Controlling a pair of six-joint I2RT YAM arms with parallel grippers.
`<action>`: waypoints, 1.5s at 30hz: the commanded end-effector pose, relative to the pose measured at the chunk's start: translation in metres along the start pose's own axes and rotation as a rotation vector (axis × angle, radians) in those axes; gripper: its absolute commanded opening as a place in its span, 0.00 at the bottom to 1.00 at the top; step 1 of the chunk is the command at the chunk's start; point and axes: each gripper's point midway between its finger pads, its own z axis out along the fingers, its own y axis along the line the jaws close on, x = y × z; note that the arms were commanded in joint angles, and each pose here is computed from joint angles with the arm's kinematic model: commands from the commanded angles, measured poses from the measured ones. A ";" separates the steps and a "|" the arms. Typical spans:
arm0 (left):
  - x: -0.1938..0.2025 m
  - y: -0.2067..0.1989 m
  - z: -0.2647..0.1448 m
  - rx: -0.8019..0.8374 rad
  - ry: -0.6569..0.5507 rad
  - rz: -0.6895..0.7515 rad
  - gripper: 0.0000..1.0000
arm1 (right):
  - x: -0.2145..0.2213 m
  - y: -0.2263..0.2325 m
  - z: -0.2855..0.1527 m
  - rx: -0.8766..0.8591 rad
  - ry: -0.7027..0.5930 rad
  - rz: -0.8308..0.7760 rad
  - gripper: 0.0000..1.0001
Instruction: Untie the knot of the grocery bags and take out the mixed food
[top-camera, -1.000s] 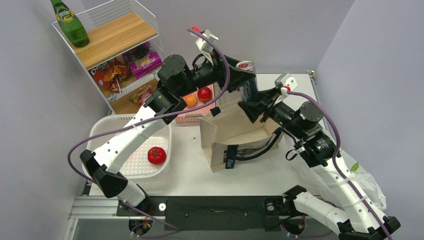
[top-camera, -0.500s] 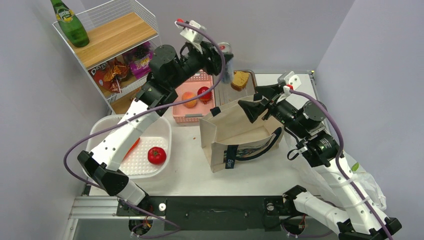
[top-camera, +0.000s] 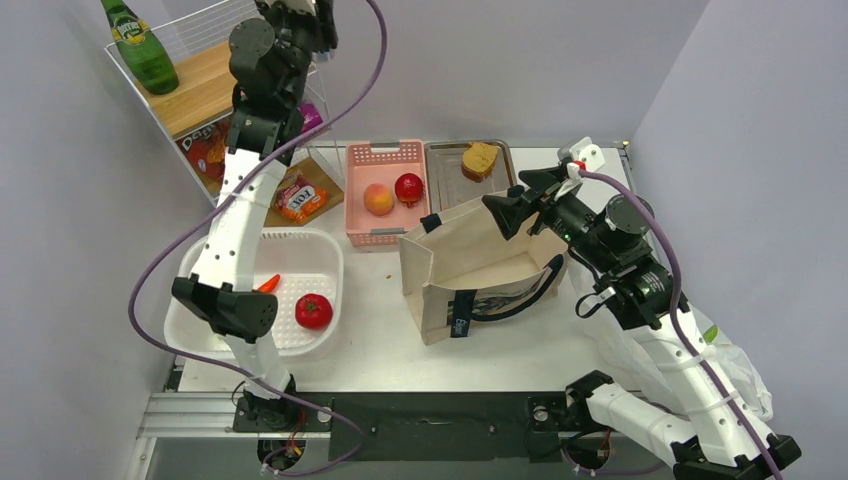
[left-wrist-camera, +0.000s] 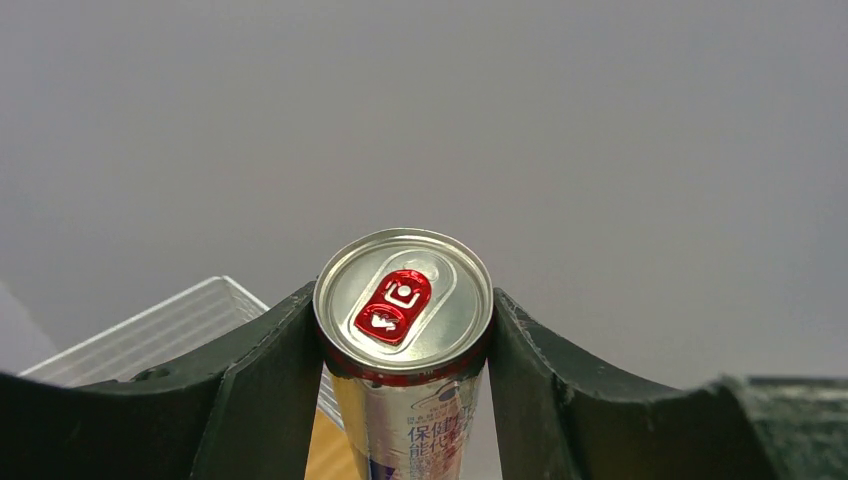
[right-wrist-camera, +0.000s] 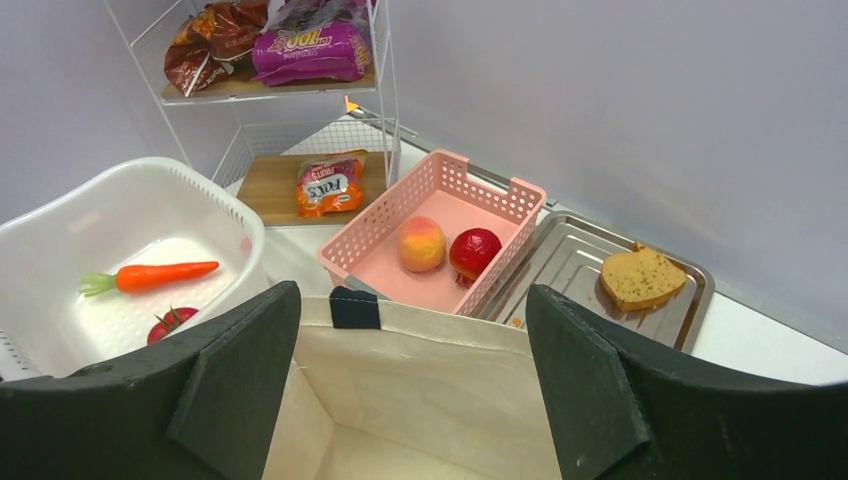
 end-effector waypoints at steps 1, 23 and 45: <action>-0.046 0.059 0.011 -0.171 -0.129 0.059 0.00 | -0.023 -0.002 0.001 0.012 -0.050 -0.004 0.79; 0.026 0.162 0.024 -0.335 -0.005 0.025 0.06 | -0.017 -0.006 0.003 0.034 -0.025 0.026 0.79; 0.038 0.168 -0.009 -0.407 0.079 -0.070 0.72 | -0.014 -0.005 0.010 0.024 -0.008 0.037 0.79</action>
